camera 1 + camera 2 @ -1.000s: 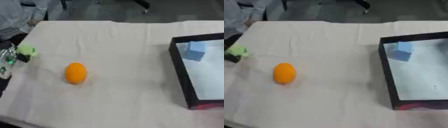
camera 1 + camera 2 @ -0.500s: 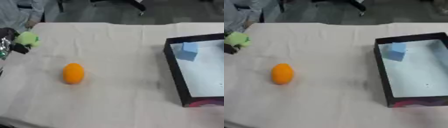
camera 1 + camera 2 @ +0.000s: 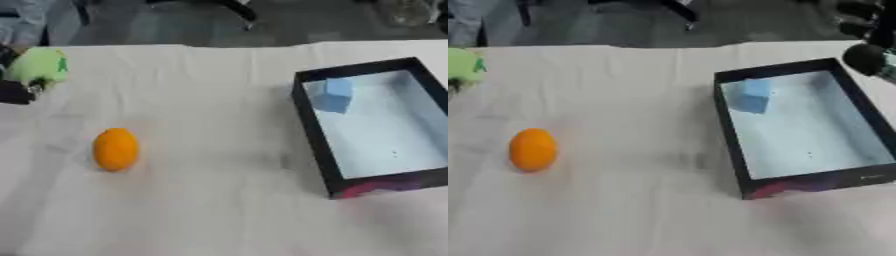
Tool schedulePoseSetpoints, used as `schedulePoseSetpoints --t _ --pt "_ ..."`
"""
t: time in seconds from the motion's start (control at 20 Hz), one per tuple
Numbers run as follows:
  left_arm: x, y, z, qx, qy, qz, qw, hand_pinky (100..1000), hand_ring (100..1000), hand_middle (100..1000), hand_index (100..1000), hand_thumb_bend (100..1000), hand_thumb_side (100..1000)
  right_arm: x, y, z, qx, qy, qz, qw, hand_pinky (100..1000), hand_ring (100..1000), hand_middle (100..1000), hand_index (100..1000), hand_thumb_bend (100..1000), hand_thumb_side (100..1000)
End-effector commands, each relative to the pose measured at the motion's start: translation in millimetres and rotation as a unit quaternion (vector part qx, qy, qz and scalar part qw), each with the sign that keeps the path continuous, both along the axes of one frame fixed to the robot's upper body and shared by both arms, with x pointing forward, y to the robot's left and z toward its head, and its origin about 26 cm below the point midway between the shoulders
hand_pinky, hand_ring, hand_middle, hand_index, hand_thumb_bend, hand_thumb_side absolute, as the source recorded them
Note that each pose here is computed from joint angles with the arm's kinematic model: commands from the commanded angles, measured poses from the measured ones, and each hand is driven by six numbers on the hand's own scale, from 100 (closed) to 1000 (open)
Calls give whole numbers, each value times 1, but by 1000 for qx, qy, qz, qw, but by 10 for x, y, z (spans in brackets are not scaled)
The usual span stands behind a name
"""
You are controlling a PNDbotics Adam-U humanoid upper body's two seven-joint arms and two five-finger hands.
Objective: Pick up the objects with one hand, pass them to the other hand, and then place them into the box on the other side of the table.
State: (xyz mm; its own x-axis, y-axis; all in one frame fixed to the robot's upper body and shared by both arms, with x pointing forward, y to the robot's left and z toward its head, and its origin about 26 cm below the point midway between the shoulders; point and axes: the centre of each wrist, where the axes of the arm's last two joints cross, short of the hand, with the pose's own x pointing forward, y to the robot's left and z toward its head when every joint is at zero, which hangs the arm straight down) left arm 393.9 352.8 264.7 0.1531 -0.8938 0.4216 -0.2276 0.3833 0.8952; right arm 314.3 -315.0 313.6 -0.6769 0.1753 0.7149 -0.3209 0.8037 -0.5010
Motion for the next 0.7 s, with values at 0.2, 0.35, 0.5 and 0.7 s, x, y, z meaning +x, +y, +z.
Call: schedulePoseSetpoints --t 0.2,0.35,0.5,0.7 --pt "-167 -278 160 -17 -67 -52 996 811 538 521 409 100 100 -4 77 214 -32 -15 20 999 991 1000 1000 983 591 303" --pt "-259 -427 110 -26 -93 -82 992 814 532 518 408 100 105 60 145 239 -59 -10 34 998 996 1000 1000 991 599 312" --pt "-338 -548 68 -37 -110 -104 988 815 525 513 405 100 111 116 220 235 -82 -6 48 995 1000 1000 1000 1000 608 318" --pt "-419 -702 54 -46 -144 -129 980 814 516 508 403 100 124 175 353 250 -103 -6 71 992 1000 1000 1000 1000 622 320"
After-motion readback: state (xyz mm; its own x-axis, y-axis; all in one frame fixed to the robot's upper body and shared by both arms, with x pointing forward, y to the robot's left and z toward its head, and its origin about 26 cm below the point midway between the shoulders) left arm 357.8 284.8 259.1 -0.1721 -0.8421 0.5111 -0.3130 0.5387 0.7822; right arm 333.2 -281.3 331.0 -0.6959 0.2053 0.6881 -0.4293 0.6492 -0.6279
